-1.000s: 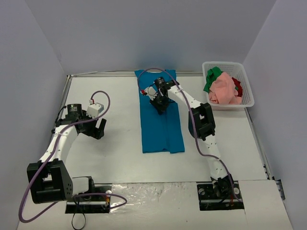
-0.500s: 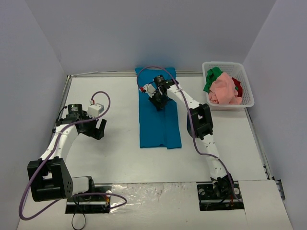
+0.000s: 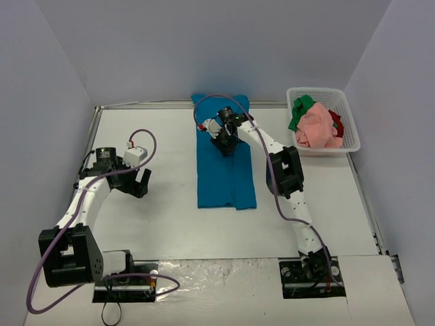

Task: Fold and stack the t-shirts
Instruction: Rotate the tshirt 90 degrees, then grab the bottom of the folded rectangular tshirt with both arms

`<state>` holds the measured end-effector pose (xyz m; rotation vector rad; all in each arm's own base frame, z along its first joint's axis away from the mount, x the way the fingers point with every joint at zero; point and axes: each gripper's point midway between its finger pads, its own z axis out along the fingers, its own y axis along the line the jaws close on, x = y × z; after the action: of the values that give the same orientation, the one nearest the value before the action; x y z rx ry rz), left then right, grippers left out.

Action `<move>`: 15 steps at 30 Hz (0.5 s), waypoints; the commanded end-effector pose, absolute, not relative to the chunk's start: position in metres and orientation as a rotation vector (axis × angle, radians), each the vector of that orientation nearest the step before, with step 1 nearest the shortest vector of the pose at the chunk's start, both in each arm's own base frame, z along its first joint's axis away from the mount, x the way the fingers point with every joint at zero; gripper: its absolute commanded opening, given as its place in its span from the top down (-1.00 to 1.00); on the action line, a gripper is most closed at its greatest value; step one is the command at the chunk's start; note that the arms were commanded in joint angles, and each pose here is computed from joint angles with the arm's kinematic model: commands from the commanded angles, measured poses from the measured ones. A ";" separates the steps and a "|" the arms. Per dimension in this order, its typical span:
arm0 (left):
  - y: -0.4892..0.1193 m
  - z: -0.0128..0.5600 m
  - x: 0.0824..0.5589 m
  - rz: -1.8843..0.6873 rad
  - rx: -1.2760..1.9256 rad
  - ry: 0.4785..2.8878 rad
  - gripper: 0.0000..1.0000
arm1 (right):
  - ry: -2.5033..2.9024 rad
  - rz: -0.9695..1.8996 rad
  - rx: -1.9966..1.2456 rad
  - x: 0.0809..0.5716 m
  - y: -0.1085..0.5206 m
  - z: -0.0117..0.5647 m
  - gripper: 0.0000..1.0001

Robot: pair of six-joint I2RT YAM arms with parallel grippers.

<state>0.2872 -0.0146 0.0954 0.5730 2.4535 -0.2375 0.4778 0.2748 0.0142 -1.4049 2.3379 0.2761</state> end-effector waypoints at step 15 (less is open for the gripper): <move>-0.019 0.193 0.293 -0.026 0.733 2.198 -0.91 | 2.289 0.229 -1.304 0.410 0.223 0.156 -1.00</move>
<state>0.2937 -0.0133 0.1610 0.6413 2.2707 -0.0955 0.4309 0.2416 0.1199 -1.3494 2.2909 0.2218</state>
